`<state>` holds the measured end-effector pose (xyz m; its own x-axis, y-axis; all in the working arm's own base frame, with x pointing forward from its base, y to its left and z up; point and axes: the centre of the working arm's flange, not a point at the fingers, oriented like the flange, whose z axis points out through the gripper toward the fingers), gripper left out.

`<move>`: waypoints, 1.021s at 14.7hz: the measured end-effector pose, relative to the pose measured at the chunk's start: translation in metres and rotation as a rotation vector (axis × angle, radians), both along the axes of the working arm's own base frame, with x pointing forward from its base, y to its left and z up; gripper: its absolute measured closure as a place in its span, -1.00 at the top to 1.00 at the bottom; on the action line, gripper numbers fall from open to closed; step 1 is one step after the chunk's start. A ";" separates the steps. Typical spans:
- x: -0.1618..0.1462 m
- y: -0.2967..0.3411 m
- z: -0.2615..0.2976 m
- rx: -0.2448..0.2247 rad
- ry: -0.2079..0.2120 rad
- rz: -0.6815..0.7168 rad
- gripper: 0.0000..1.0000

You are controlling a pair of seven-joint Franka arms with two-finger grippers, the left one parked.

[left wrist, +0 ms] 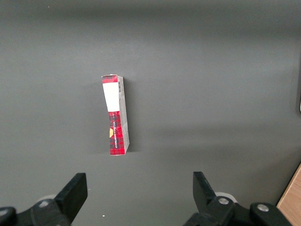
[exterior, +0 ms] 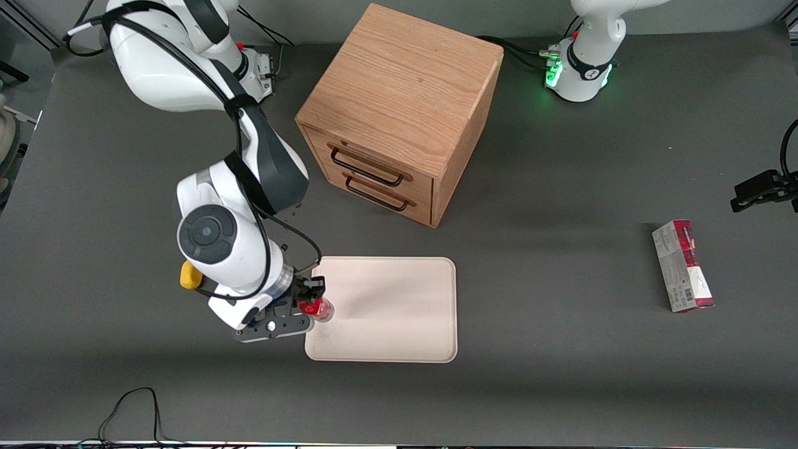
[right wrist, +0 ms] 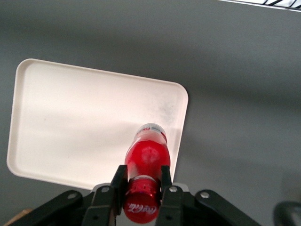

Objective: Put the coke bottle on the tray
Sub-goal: 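Lower the bottle upright onto the tray and open the right gripper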

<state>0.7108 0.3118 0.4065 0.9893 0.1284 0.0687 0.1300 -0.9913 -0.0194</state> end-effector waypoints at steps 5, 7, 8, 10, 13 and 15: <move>0.012 0.000 -0.054 -0.001 0.003 -0.004 -0.34; 0.015 -0.002 -0.070 -0.021 0.000 -0.001 -0.34; 0.016 -0.002 -0.076 -0.029 0.001 0.002 -0.34; 0.018 -0.002 -0.079 -0.027 -0.009 0.002 -0.34; 0.018 -0.001 -0.075 -0.024 -0.016 0.002 -0.07; 0.019 0.000 -0.065 -0.018 -0.028 0.002 0.28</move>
<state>0.7302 0.3116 0.3413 0.9869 0.1314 0.0939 0.1319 -0.9913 0.0017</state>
